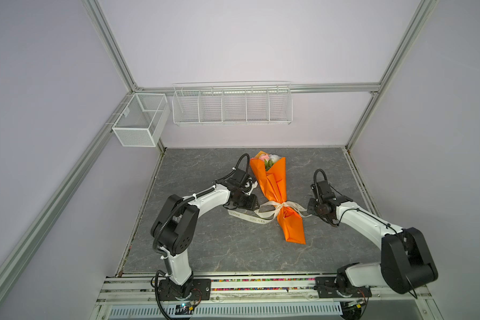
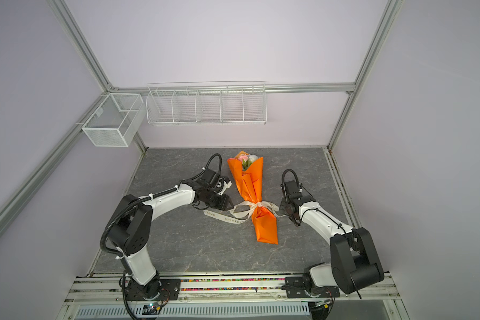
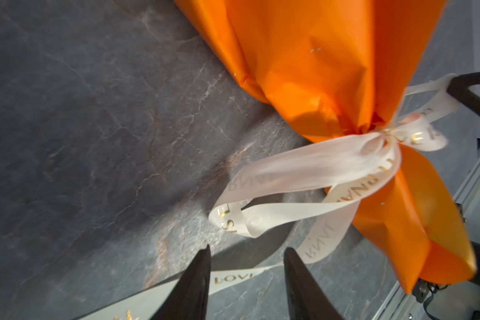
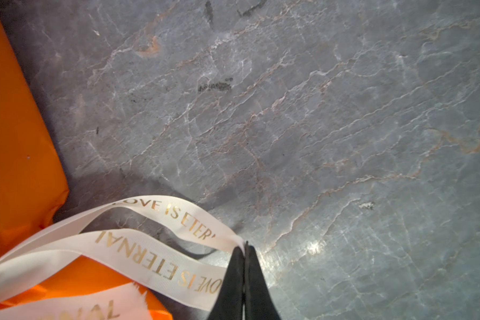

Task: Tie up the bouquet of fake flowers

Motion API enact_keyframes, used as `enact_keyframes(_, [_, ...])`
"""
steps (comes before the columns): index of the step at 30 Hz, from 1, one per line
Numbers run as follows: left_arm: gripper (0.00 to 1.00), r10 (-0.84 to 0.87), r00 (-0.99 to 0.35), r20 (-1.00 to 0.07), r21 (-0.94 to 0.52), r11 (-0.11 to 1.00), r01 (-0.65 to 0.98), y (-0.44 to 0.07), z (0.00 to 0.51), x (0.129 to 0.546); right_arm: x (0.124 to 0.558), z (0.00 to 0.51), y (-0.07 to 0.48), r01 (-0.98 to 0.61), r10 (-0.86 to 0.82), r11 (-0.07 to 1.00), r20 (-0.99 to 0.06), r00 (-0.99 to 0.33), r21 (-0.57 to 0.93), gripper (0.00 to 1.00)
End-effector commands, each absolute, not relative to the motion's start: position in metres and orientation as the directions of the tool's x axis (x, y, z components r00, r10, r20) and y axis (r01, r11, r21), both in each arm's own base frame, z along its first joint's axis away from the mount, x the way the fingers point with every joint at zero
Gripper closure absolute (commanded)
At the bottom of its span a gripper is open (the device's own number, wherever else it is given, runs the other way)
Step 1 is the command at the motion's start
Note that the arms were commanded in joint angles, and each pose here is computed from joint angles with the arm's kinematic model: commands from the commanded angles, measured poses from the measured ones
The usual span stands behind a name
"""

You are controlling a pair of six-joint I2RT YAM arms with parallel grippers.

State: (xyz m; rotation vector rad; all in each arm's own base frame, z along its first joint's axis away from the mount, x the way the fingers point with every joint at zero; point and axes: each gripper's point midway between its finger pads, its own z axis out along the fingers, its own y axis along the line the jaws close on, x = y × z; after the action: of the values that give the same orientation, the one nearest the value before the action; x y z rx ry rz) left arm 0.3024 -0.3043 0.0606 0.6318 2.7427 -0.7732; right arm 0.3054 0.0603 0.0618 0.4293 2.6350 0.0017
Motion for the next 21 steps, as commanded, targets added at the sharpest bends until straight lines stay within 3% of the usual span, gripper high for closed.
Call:
enact_keyframes(1, [0.54,0.289,-0.902,-0.320,-0.433,0.803,0.410,-0.307,0.055,0.310,0.312,0.068,0.063,0.283,0.292,0.955,-0.453,-0.842,0.090,0.94])
enact_keyframes(9, [0.53,0.408,-0.849,-0.337,-0.380,0.766,0.519,-0.323,0.043,0.292,0.313,0.063,0.067,0.274,0.287,0.957,-0.433,-0.855,0.094,0.94])
enact_keyframes(21, [0.52,0.411,-0.858,-0.308,-0.321,0.804,0.500,-0.320,0.025,0.301,0.314,0.062,0.070,0.273,0.291,0.957,-0.419,-0.860,0.104,0.94])
